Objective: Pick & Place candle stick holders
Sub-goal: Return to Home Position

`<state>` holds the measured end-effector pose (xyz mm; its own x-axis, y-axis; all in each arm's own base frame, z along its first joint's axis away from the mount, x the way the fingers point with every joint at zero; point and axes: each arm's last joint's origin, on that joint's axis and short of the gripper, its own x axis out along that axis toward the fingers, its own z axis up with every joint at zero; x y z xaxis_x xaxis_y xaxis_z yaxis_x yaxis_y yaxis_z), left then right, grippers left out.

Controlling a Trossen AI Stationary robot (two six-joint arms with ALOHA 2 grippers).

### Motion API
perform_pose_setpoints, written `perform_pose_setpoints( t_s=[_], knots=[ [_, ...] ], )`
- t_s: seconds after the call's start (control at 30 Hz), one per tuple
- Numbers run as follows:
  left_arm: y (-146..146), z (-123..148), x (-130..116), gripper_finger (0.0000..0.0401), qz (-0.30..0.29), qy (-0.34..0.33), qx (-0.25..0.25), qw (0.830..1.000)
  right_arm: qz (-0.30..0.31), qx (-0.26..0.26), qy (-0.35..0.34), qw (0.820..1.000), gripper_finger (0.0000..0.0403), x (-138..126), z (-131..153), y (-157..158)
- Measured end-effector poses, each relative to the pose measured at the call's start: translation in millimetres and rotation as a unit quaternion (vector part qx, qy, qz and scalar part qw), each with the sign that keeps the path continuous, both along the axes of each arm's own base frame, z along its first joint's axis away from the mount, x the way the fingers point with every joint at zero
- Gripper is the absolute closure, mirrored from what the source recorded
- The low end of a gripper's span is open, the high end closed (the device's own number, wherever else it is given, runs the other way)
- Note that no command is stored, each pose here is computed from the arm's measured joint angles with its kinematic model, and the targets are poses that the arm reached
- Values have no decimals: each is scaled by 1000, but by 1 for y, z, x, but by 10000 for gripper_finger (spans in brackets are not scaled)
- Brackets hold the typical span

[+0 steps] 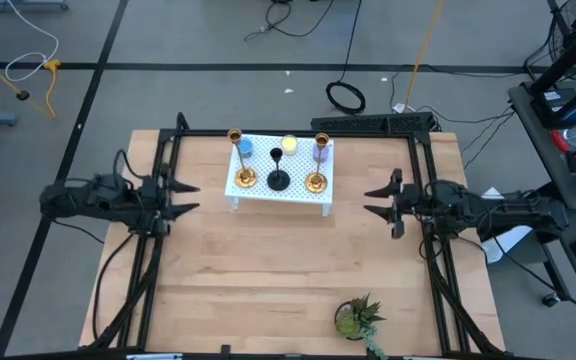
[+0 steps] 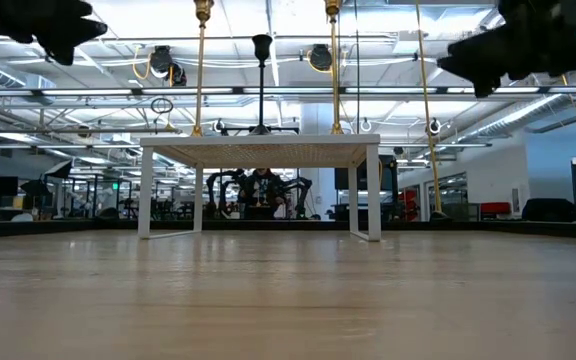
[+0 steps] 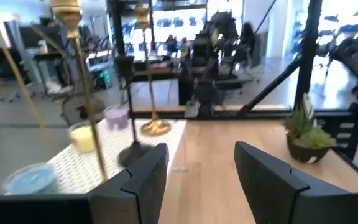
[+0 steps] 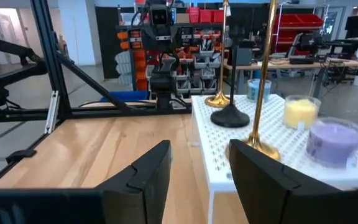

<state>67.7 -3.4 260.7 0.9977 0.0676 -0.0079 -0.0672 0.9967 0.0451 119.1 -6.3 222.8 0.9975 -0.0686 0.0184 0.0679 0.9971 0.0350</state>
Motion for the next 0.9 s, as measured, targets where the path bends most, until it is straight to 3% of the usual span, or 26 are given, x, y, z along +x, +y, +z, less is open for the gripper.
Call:
perform_pose_setpoints(
  t_s=[0.4,0.53,0.9],
  knots=[
    [-4,-62,25,206,-11,-34,0,999,0,0,-20,1000,247,-14,-37,1],
    [-5,-73,28,206,-10,-37,16,999,1,-3,-19,1000,248,-15,-43,1],
    [-5,-86,31,206,-11,-39,-3,999,38,-14,-18,999,248,-15,-47,3]
  ],
)
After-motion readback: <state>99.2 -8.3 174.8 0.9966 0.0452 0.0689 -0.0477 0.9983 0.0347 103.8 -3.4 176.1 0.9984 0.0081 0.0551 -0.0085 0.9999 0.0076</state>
